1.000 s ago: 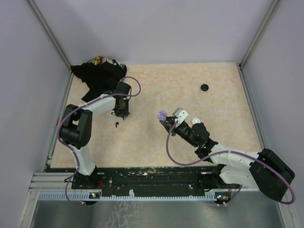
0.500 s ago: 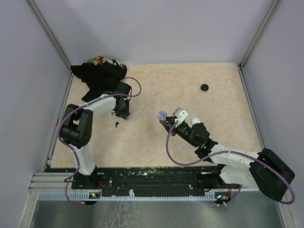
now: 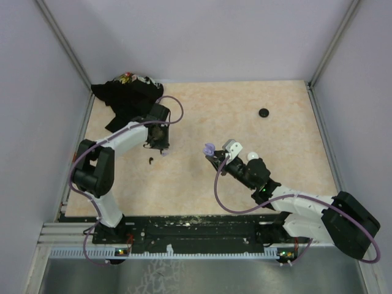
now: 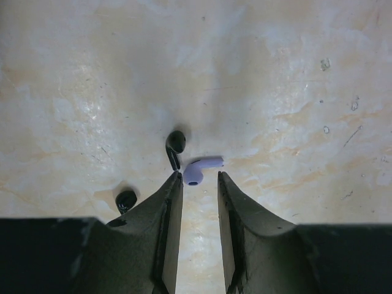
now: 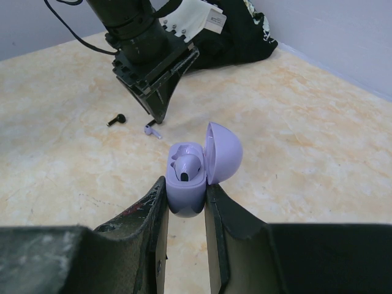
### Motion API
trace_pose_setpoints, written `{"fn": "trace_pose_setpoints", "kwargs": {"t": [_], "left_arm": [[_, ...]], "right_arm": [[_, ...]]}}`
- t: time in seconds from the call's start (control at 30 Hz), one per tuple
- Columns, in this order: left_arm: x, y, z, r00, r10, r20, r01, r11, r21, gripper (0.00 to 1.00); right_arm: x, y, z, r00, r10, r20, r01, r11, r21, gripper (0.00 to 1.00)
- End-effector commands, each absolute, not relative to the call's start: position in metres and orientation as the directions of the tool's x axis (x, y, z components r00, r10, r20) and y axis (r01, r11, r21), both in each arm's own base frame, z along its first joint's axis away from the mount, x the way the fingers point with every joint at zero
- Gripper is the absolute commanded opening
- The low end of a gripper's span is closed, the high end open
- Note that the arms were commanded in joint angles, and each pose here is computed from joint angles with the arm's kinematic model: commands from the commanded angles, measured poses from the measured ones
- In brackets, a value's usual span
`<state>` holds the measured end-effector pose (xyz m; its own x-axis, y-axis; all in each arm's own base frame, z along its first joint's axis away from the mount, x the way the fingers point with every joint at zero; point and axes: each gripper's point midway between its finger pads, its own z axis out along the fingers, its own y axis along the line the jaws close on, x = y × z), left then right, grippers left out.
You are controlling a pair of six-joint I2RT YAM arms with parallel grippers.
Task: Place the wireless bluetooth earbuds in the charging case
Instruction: Adjust the earbud at the center of the board.
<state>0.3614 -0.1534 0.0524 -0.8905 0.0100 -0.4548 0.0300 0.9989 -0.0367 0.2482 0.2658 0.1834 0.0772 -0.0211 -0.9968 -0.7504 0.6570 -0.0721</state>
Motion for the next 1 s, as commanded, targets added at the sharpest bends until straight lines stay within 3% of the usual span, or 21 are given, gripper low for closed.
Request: {"fn": "trace_pose_setpoints", "kwargs": {"t": [0.0,0.3,0.77,0.97], "left_arm": [[0.360,-0.168,0.062,-0.883,0.020,-0.468,0.059,0.996,-0.069,0.35],[0.367,-0.181,0.034,-0.906,0.048,-0.420,0.090,0.993,-0.081,0.35],[0.297,-0.170,0.015,-0.954,0.083,-0.288,0.109,0.991,-0.077,0.32],[0.288,-0.164,0.031,-0.946,0.049,-0.319,0.080,0.993,-0.087,0.32]], "right_arm": [[0.249,0.272,0.200,0.111,0.021,-0.994,-0.759,0.647,-0.071,0.00],[0.249,0.272,0.199,0.108,0.018,-0.994,-0.759,0.648,-0.071,0.00],[0.248,0.272,0.200,0.110,0.020,-0.994,-0.760,0.646,-0.071,0.00],[0.248,0.273,0.200,0.108,0.022,-0.994,-0.766,0.640,-0.069,0.00]]}}
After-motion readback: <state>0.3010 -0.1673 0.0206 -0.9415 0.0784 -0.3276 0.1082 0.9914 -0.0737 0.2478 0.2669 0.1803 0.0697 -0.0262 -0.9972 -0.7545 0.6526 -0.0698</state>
